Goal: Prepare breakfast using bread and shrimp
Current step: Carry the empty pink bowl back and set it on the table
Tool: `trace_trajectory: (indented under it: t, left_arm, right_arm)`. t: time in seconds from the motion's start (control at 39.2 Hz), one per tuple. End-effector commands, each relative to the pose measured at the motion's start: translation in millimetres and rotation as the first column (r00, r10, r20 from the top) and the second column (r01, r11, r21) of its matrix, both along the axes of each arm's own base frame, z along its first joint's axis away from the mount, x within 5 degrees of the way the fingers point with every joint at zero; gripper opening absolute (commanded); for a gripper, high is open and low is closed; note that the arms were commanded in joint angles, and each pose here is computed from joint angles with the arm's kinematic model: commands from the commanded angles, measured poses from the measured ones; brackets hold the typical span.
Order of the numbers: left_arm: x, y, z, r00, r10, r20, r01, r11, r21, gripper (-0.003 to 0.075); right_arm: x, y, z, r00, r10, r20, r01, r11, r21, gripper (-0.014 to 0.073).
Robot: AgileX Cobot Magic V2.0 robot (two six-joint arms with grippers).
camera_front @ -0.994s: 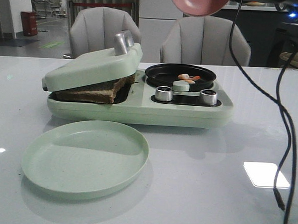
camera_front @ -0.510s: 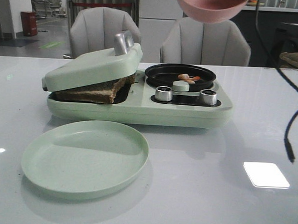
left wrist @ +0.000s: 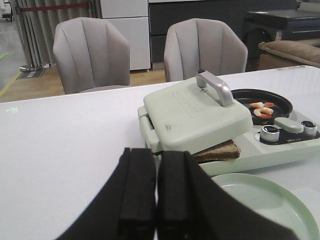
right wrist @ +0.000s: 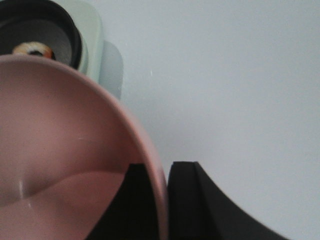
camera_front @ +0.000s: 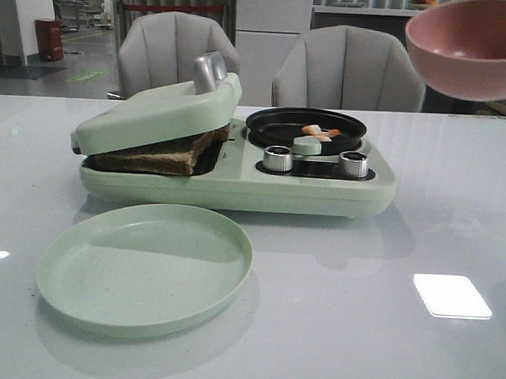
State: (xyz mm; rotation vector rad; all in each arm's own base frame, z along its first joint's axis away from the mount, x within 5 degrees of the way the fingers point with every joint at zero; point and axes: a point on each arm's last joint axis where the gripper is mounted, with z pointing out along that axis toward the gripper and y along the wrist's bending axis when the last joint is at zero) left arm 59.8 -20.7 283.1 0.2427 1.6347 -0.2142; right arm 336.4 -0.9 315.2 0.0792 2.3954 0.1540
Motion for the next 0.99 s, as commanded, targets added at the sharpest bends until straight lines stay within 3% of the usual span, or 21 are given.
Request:
trace_trajectory:
  t: [0.0,0.23,0.56,0.97]
  left_arm:
    - [0,2,15,0.996,0.020,0.084,-0.015,0.999,-0.050,0.0120]
    - [0,2,15,0.996,0.020,0.084,-0.015,0.999,-0.050,0.0120]
    - [0,2,15,0.996,0.020,0.084,-0.015,0.999,-0.050,0.0120]
    - [0,2,15,0.996,0.020,0.084,-0.015,0.999,-0.050,0.0120]
  right_arm:
    - [-7,-10,10,0.995,-0.039,0.097,0.040,0.999,-0.007,0.0133]
    - [-9,-23,-31,0.996,-0.088,0.013,0.088,0.996,-0.008,0.0133]
    - [16,-27,-78,0.991,-0.097,-0.093,0.097,0.995,-0.008,0.0133]
    - [45,-32,-96,0.991,-0.091,-0.102,0.088,0.995,-0.036,0.0133]
